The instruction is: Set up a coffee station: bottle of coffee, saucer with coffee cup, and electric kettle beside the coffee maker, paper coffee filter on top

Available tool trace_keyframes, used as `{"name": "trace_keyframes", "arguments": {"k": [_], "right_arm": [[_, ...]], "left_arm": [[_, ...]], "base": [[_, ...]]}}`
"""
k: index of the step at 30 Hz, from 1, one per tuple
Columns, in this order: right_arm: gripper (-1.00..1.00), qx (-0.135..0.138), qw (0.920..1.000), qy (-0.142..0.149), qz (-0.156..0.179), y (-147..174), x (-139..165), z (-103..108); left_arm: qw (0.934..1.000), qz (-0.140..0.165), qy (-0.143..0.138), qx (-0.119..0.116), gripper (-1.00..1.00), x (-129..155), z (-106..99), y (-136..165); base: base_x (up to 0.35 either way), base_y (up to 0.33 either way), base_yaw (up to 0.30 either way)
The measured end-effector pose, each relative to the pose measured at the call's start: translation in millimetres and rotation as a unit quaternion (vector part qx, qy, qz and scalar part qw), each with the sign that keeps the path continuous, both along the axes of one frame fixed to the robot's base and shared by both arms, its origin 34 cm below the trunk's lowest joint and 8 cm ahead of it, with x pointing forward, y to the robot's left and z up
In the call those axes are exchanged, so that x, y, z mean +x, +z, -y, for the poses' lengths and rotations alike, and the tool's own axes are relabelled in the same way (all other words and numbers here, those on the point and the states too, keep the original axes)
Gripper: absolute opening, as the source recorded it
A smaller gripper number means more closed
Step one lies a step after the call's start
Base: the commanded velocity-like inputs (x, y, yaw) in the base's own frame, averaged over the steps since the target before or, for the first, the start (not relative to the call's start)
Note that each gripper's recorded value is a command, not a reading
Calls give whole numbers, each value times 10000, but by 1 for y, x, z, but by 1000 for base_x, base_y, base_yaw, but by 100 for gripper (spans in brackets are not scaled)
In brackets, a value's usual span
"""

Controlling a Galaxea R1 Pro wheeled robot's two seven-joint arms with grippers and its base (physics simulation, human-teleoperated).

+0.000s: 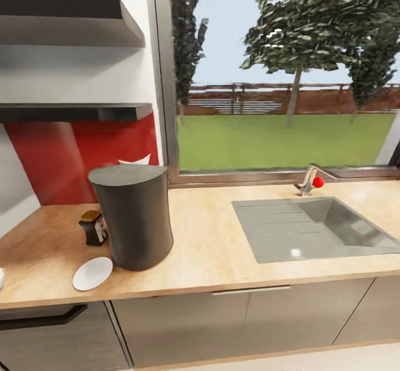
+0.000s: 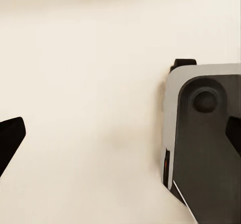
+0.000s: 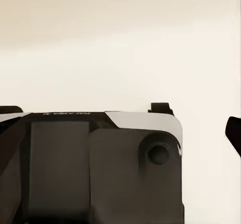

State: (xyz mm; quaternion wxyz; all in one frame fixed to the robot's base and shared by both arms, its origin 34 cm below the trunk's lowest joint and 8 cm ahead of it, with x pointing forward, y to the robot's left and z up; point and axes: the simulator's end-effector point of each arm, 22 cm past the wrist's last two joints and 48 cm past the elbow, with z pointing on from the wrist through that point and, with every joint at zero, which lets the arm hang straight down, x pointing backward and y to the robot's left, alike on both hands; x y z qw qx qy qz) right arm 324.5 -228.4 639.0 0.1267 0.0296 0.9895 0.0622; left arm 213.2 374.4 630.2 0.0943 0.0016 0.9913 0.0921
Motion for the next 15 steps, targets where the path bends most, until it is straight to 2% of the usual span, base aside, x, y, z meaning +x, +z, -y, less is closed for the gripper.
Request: {"name": "trace_keyframes", "arguments": {"k": [15], "right_arm": [[100,5,10000,-1,-75,-3,-5,-1]], "left_arm": [[10000,-80,0,-5,100,-6,1,-2]], "base": [[160,-252,-239]]}}
